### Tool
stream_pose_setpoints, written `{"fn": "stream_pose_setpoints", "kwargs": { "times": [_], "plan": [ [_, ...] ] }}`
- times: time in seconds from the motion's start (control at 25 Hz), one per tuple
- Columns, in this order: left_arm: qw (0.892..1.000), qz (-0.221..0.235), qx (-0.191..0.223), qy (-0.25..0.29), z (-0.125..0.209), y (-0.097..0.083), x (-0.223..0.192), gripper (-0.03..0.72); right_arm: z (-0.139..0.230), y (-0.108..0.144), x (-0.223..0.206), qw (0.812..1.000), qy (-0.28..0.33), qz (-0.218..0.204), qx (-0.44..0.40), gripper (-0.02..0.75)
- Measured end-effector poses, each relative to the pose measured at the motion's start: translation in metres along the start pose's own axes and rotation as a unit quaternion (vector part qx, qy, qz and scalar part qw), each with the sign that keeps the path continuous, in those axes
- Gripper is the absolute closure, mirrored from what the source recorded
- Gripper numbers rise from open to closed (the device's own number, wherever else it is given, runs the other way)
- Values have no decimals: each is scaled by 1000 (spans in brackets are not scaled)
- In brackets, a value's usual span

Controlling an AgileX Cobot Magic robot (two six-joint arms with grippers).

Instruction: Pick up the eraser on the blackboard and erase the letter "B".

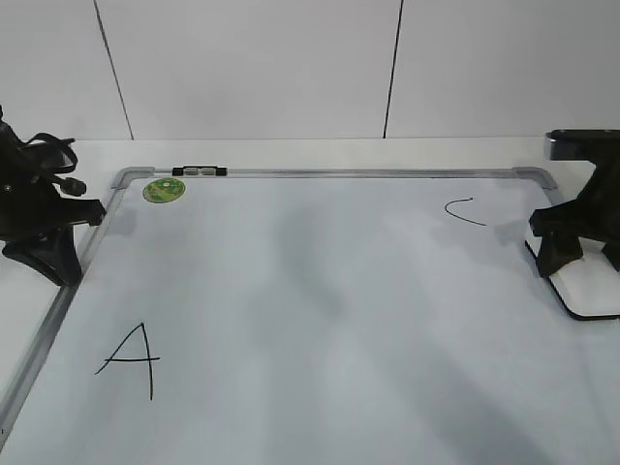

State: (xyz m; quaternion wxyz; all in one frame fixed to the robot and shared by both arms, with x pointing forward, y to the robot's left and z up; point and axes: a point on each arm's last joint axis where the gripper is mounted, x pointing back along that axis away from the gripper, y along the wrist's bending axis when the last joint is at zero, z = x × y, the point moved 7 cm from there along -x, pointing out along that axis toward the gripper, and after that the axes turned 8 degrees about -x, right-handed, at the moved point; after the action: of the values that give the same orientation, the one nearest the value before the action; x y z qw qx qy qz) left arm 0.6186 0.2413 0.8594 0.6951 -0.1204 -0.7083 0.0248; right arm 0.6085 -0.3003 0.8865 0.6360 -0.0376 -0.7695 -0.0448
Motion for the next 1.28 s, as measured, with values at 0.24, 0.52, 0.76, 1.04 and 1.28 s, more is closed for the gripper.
{"fn": "stream_pose_setpoints", "kwargs": {
  "times": [0.24,0.52,0.76,1.04,1.28],
  "plan": [
    [1000,0,0,0,0,0,0,671,1,0,-1,1000,5,1,-6,136],
    [1000,1,1,0,0,0,0,671,7,-1,0,1000,21,3,-7,111],
    [1000,1,1,0,0,0,0,671,10,-2,5,999,44,7,-5,112],
    [1000,1,1,0,0,0,0,670,-7,0,42,998,60,11,-12,125],
    [1000,1,1,0,0,0,0,666,-24,2,66,999,41,9,-12,144]
  ]
}}
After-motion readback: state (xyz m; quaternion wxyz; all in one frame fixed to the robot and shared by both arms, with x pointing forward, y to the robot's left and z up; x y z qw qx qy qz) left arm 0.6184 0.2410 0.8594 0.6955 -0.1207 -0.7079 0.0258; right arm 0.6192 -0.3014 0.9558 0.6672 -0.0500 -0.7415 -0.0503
